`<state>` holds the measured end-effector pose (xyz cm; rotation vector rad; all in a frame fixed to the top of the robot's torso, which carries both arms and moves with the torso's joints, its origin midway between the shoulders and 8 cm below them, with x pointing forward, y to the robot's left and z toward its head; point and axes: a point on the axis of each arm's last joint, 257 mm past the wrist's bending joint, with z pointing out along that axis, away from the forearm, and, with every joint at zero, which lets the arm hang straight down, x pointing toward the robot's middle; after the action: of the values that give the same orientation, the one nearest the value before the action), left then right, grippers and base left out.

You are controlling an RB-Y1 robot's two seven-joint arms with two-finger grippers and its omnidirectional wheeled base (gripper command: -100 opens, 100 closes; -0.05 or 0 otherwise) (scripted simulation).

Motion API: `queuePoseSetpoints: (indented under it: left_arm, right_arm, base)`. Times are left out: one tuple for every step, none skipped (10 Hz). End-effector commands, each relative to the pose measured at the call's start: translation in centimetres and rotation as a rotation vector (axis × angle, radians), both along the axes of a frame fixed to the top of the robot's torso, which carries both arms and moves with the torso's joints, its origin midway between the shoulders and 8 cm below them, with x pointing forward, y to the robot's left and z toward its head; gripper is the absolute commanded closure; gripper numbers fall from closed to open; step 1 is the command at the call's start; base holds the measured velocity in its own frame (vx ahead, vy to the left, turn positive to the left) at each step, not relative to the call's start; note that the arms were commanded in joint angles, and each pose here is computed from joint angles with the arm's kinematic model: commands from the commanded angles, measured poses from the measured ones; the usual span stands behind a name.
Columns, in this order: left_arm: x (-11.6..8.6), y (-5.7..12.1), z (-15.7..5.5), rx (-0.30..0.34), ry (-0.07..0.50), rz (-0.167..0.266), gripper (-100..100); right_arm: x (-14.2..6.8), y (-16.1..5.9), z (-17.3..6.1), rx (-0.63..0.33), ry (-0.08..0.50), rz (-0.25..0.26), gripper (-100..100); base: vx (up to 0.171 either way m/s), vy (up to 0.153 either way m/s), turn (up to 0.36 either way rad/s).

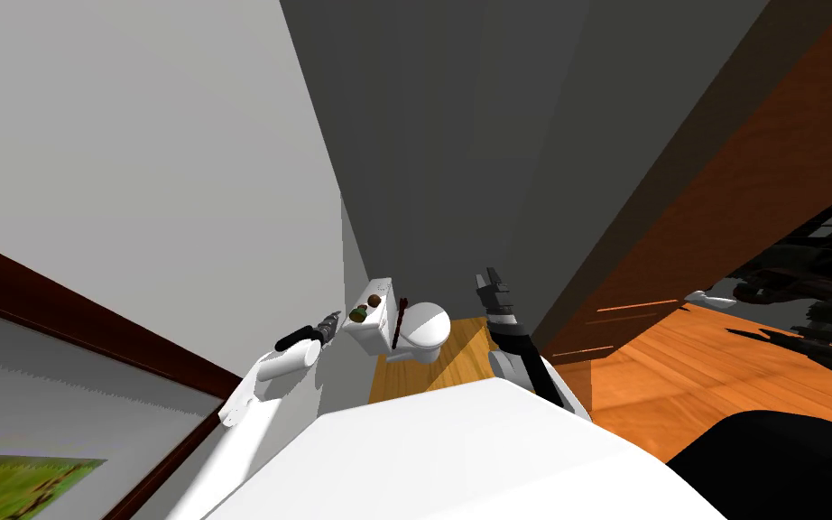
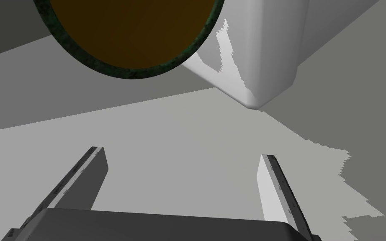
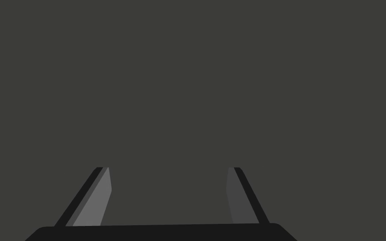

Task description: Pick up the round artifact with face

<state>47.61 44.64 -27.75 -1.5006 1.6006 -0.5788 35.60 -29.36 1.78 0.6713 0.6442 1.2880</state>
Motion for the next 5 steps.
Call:
queuePoseSetpoints:
  left_arm:
    - [1.1, -0.1, 0.3, -0.006, -0.006, -0.001, -100]
    - [2.1, -0.4, 0.1, -0.004, 0.000, -0.005, -100]
    - [3.0, -0.5, 0.2, -0.012, -0.001, -0.004, -100]
    - [3.2, -0.5, 0.3, -0.013, -0.003, -0.005, -100]
    - [3.2, -0.5, 0.3, -0.013, -0.003, -0.005, -100]
  right_arm:
    - [0.0, 0.0, 0.0, 0.000, 0.000, 0.000, 0]
    - [0.0, 0.0, 0.0, 0.000, 0.000, 0.000, 0]
    - [0.0, 0.0, 0.0, 0.000, 0.000, 0.000, 0]
    - [0.0, 0.0, 0.0, 0.000, 0.000, 0.000, 0]
    - [0.0, 0.0, 0.0, 0.000, 0.000, 0.000, 0]
  base:
    - [-0.017, -0.006, -0.018]
    - [-0.018, -0.019, -0.054]
    - [-0.015, -0.015, -0.043]
    - [-0.020, -0.013, -0.038]
    - [-0.060, 0.001, -0.002]
